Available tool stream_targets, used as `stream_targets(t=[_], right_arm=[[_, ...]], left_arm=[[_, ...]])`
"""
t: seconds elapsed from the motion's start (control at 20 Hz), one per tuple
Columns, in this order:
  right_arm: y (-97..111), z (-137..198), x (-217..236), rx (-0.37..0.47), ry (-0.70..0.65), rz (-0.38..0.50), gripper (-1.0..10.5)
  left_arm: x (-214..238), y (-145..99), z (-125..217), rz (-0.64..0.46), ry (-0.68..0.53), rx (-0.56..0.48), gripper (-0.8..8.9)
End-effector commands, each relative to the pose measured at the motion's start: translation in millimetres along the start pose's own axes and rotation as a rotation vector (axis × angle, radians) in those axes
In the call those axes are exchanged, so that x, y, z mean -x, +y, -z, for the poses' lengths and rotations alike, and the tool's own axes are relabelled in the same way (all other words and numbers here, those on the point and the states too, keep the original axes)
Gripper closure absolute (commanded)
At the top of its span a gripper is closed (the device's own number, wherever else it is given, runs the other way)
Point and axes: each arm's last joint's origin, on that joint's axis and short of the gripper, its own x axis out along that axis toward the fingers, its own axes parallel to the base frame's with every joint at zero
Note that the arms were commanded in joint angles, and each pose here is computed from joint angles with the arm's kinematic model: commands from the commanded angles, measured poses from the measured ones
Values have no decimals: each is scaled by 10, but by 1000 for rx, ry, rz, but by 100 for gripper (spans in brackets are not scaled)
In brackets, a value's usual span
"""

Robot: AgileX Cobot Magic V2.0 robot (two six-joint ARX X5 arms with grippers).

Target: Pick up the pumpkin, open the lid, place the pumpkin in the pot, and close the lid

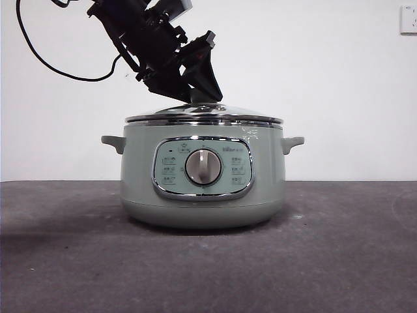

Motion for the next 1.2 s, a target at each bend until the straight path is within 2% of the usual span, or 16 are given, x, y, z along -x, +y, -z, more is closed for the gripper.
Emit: stream_targets(t=[0.05,0.35,0.4,0.5,0.55,0.9,1.05,1.2], right_arm=[[3,-8,9,-4,-9,1,321],[3,-8,9,-3,-9,0,321],[3,-8,9,-3,-9,0,321],[4,-8,9,-3,-8,-2,321],[5,-4,9,-4,-5,-6,321],[3,44,10,-8,45,-4,321],[3,67,10,-10,70,-4,321],[2,84,12,-11,88,-4,321]], left_arm=[[25,-7,-87,-17,-40,-15,822],[25,-11,-37,-9,10,0,800],[24,-17,-30,-6,18,2,721],[25,-18,-27,-6,22,5,415],[25,-19,-23,-2,26,9,324],[115,-33,-102,10,79,25,311],[327,-72,-267,16,109,34,312],[721,-157,-460,25,126,39,312]])
